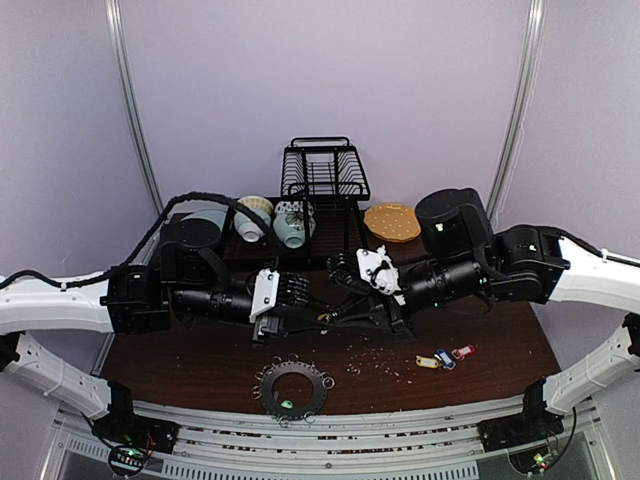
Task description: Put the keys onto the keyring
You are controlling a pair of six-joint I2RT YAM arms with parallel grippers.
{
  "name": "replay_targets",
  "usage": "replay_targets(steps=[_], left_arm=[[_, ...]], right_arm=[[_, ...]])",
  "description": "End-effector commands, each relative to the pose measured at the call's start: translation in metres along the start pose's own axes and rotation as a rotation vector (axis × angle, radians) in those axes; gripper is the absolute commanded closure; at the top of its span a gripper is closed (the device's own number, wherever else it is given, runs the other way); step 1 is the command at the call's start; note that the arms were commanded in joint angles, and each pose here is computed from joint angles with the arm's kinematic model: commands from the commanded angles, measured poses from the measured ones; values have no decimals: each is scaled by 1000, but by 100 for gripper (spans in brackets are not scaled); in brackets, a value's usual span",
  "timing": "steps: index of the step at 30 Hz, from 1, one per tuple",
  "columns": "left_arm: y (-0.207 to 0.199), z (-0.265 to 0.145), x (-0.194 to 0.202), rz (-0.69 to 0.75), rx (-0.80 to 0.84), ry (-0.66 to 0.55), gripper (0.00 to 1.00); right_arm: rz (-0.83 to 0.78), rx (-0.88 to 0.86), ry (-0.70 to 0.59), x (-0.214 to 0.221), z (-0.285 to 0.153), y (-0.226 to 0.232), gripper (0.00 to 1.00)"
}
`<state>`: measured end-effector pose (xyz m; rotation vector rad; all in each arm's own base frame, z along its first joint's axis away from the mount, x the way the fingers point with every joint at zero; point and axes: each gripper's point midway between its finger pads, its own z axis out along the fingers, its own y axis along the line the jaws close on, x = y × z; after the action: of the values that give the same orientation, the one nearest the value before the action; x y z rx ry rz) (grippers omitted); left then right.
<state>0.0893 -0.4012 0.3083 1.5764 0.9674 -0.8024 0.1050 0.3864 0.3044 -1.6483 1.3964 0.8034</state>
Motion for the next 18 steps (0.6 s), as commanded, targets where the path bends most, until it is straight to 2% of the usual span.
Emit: replay_targets(steps=[1, 4, 9, 12, 13, 16, 18], left_arm=[[-1, -7, -32, 47, 10, -125, 97], [-1, -8, -33, 43, 11, -127, 100], [-3, -10, -32, 38, 16, -127, 100], [-4, -8, -24, 32, 11, -107, 100], [0, -8, -19, 19, -12, -85, 100], [20, -10, 4, -106, -127, 16, 100], [32, -20, 23, -219, -215, 51, 100]], right_arm=[[26, 47, 19, 8, -2, -6, 87], [29, 76, 16, 9, -5, -11, 82], [34, 108, -4, 8, -10, -14, 82], [36, 134, -3, 9, -10, -19, 87], [46, 160, 7, 12, -11, -24, 85], [133, 263, 33, 26, -15, -45, 85], [231, 318, 30, 39, -21, -56, 81]])
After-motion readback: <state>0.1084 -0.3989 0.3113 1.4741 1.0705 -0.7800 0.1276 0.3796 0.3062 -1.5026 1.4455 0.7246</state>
